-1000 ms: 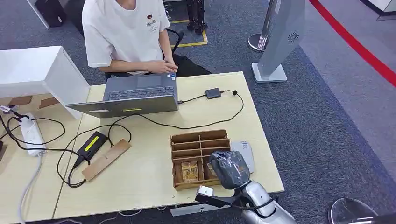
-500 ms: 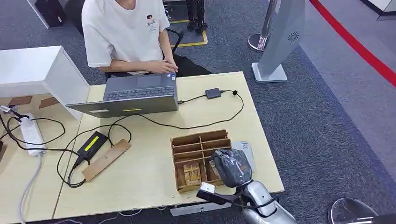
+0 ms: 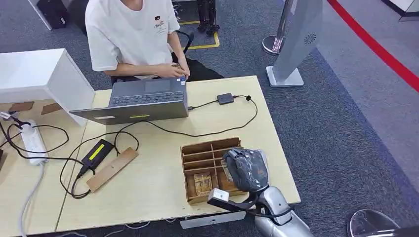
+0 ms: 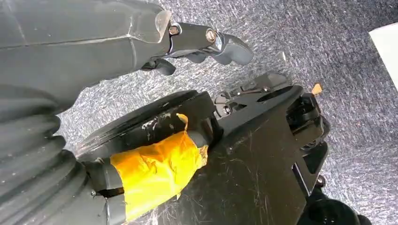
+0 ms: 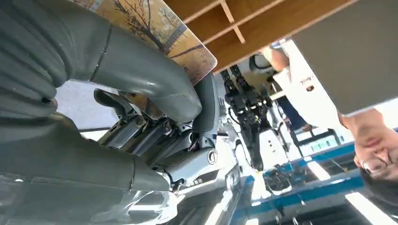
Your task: Pass the card to the sensor for recognition and then transmit it.
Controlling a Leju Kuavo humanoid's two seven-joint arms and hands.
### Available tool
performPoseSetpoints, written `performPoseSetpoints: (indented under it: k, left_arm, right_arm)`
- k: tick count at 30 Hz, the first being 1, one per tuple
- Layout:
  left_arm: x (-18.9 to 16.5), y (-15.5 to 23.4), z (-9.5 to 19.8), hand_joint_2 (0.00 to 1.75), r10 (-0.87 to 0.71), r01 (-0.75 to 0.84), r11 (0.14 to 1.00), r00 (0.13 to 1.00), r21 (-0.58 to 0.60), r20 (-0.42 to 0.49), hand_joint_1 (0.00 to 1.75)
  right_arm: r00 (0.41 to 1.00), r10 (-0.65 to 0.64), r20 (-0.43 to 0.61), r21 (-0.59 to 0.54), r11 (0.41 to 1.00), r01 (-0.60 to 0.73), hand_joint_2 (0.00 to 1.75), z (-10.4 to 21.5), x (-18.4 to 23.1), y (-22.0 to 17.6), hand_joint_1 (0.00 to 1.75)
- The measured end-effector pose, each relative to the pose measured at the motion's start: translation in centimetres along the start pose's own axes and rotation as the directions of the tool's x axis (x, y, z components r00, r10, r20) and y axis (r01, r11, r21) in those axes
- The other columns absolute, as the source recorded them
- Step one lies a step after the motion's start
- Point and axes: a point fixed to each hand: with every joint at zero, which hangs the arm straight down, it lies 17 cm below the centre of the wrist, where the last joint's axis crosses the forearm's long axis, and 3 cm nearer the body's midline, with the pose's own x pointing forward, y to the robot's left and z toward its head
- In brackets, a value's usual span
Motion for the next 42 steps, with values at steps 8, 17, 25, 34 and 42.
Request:
performPoseSetpoints:
  k: [8,17,25,34,42]
  left_arm:
    - [0.0,0.0,0.0,1.75,-0.018,0.018,1.0,1.0,-0.003,0.001,0.0]
    - [0.0,-0.1,0.0,1.75,-0.048,0.048,0.999,0.999,-0.009,0.005,0.0]
    - [0.5,-0.4,0.0,1.75,-0.096,0.096,0.995,0.995,-0.033,0.018,0.0]
    - [1.0,-0.6,-0.1,1.75,-0.127,0.128,0.991,0.992,-0.05,0.023,0.0]
    - [1.5,-0.9,-0.2,1.75,-0.158,0.159,0.985,0.987,-0.065,0.022,0.0]
  right_arm:
    - [1.0,-0.011,-0.006,-0.072,0.997,0.011,1.75,-1.3,-0.1,-2.0,1.75]
    - [0.999,0.015,-0.037,-0.147,0.989,-0.02,1.75,-4.7,-1.7,-5.2,1.75]
    - [0.969,0.242,-0.045,-0.206,0.947,-0.246,1.75,-15.2,-4.5,-12.5,1.75]
    - [0.917,0.395,-0.045,-0.194,0.897,-0.396,1.75,-21.8,-4.9,-16.0,1.75]
    - [0.894,0.444,-0.057,-0.142,0.883,-0.447,1.75,-24.7,-5.2,-16.0,1.75]
